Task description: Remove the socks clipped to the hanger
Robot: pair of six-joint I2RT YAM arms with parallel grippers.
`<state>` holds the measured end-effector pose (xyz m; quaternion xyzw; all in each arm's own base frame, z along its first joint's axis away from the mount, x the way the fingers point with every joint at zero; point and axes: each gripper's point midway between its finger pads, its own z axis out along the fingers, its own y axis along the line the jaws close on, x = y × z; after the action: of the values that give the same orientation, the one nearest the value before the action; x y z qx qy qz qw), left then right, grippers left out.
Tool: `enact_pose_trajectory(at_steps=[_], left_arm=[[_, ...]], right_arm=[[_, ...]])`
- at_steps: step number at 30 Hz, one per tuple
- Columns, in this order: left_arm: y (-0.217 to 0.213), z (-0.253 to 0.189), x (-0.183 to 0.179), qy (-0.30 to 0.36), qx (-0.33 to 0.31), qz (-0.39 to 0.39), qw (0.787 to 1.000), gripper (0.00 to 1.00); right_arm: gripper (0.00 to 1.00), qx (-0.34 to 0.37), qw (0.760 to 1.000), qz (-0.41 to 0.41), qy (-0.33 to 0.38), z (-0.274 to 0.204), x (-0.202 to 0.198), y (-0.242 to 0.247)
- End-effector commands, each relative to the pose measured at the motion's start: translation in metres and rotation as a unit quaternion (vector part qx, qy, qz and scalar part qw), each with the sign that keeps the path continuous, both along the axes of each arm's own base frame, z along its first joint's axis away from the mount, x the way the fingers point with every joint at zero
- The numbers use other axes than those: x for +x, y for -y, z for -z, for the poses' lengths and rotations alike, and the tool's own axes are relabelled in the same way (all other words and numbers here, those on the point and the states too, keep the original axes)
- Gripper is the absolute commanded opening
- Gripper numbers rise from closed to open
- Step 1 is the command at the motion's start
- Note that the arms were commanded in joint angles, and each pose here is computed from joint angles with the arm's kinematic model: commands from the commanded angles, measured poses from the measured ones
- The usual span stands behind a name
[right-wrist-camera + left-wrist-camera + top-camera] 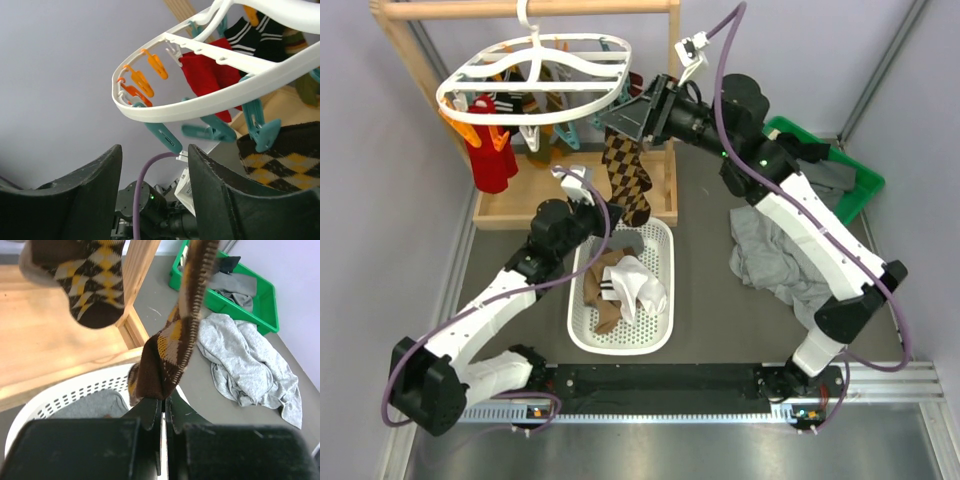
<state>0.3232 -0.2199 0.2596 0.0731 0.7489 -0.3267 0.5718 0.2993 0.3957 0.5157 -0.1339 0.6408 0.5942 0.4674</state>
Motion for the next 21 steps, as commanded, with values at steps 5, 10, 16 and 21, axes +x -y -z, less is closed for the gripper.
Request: enact_pose_trajectory(at_steps=[5,10,16,21], left_arm=[[-0.005,-0.031,-0.011,0.044,-0.037,-0.006,0.998,0.0],[-0.005,-0.031,-0.015,0.045,-0.031,-0.009,0.998,0.0],[-0.002,-0.041,-0.02,0.06,-0.03,-0.015,0.998,0.0],[0.001,-0.045,-0.023,0.065,-0.028,-0.025,0.997,0.0]], right_arm=[[0.57,-0.052,0.993,0.106,0.032,-0.015,-0.009,0.043],[0.57,-0.099,0.977,0.181,0.044,-0.012,-0.007,0.049],[0.58,-0.148,0.948,0.278,0.048,-0.004,0.01,0.056],[0.57,-0.139,0.933,0.324,0.068,-0.012,0.022,0.065]])
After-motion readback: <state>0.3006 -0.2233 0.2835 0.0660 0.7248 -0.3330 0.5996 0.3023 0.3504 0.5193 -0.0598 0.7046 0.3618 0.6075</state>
